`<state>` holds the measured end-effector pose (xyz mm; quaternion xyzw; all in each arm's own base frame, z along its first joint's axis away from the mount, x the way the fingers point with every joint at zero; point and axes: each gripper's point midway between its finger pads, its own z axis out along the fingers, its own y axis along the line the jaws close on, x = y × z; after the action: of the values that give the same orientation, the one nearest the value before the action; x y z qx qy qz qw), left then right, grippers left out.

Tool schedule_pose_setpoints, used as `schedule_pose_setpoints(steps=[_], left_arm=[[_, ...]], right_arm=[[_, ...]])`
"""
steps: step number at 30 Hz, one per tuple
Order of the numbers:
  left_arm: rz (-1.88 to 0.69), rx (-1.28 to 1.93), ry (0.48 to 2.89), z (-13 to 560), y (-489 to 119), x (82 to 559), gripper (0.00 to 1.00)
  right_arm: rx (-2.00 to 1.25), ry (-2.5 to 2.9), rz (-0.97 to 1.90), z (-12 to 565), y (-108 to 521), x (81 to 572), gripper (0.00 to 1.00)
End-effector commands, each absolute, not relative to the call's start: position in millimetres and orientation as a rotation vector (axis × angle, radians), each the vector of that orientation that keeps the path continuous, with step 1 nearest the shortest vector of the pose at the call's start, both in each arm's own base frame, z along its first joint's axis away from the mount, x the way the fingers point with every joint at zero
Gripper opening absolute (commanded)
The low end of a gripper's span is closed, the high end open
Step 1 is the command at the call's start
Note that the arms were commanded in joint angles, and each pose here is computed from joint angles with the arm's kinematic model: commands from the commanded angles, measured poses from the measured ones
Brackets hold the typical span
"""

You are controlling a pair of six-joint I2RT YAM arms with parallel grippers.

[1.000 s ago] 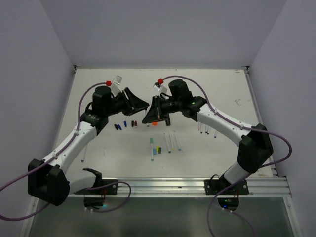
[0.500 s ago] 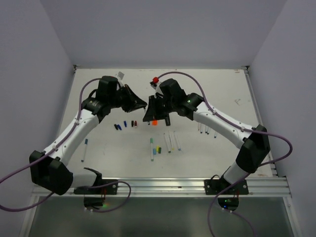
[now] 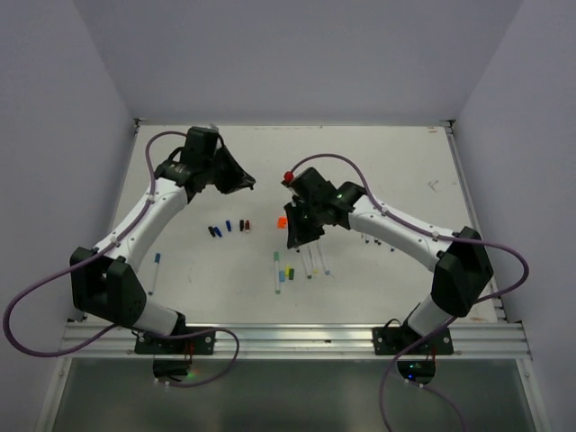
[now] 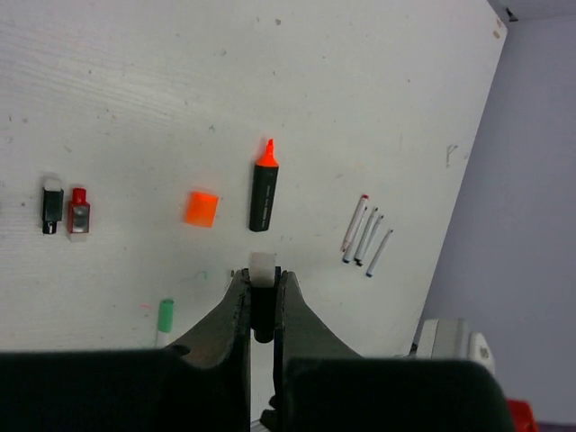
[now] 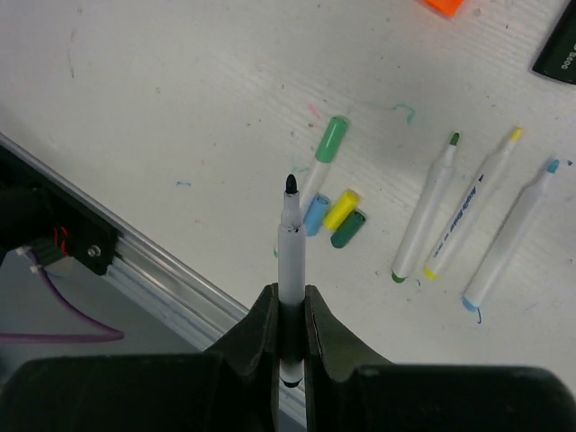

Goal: Open the pen caps

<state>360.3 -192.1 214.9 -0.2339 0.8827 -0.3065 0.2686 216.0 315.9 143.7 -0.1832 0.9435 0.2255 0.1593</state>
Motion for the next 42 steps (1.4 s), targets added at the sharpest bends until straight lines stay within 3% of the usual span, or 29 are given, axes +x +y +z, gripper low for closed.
schedule_pose_setpoints(steps=[1,6,14,32,38,42], left_arm=[[-0.748,-0.462,2.455,192,-185,355,0.00],[-0.772,-0.284,2.504,157,-192,337,0.00],[-0.799,-0.109,2.601,124,-229,335,0.00],[-0.353,-0.012,2.845,24,-211,345,0.00],[-0.233,-0.026,2.880,13,-193,336,0.01],[-0.180,-0.034,2.904,10,-186,331,0.03]], right_arm=[[-0.354,2.716,0.689,150,286,236,0.00],[-0.127,2.772,0.608,130,233,274,0.00],[-0.046,2.859,0.450,98,207,297,0.00],[0.093,2.941,0.135,37,142,331,0.00],[0.081,2.951,0.005,26,121,331,0.04],[0.064,2.963,-0.026,21,116,328,0.15]])
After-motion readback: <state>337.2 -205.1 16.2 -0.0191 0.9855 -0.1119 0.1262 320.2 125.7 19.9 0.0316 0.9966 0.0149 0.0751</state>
